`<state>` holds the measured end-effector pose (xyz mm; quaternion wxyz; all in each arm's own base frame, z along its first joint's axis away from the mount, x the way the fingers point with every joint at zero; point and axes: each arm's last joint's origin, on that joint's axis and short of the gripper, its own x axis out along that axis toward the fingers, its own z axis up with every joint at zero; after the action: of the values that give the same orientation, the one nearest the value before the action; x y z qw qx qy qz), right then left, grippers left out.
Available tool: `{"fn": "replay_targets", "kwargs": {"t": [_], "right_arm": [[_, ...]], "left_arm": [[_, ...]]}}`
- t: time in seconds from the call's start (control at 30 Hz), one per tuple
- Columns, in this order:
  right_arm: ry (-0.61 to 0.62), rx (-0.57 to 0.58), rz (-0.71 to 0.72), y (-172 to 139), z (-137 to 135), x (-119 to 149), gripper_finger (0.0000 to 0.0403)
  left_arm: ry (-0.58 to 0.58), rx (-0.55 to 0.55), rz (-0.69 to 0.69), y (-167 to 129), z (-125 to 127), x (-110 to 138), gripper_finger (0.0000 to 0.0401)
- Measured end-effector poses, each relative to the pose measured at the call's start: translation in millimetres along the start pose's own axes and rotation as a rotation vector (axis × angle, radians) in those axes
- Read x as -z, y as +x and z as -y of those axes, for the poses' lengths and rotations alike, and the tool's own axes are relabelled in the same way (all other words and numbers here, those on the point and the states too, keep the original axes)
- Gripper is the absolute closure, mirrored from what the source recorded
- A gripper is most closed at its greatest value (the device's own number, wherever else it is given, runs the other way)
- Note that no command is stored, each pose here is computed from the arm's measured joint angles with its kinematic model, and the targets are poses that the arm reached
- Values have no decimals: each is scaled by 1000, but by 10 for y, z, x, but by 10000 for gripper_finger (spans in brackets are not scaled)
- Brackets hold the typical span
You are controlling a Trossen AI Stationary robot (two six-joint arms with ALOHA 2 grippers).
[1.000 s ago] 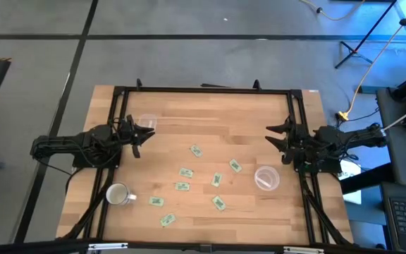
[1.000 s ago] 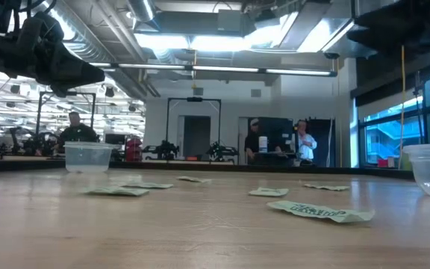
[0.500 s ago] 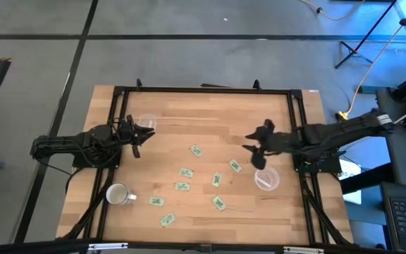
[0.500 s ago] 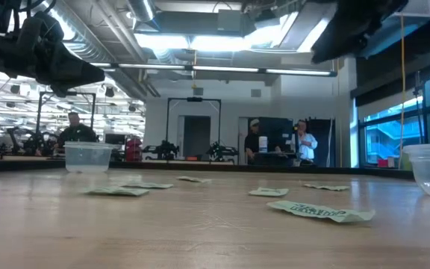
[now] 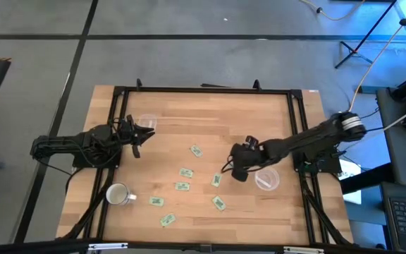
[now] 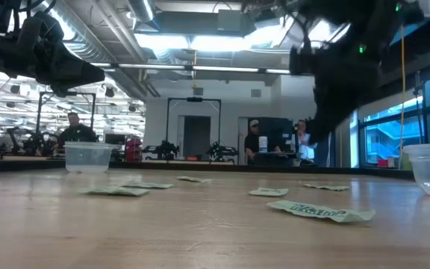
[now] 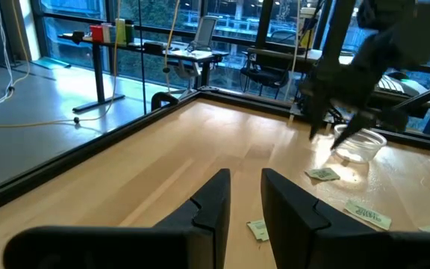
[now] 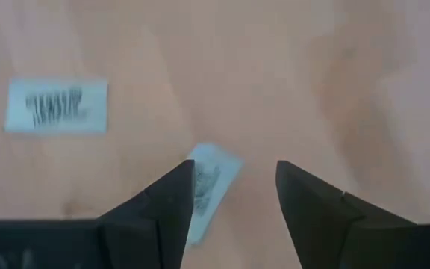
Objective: Pick and place Stevia / Truvia into bins
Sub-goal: Put the stevia packet into the round transparent container
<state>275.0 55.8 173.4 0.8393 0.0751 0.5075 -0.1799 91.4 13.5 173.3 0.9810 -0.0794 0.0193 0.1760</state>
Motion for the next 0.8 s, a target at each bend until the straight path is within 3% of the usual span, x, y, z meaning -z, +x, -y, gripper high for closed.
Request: {"fn": "replay_targets", "kwargs": {"t": [0.23, 0.8], "right_arm": [[32, -88, -72, 287, -130, 34, 211], [237, -65, -99, 315, -115, 47, 211]], "left_arm": [[0, 0, -1, 0, 0, 1, 329], [1, -1, -4, 0, -1, 4, 329]]}}
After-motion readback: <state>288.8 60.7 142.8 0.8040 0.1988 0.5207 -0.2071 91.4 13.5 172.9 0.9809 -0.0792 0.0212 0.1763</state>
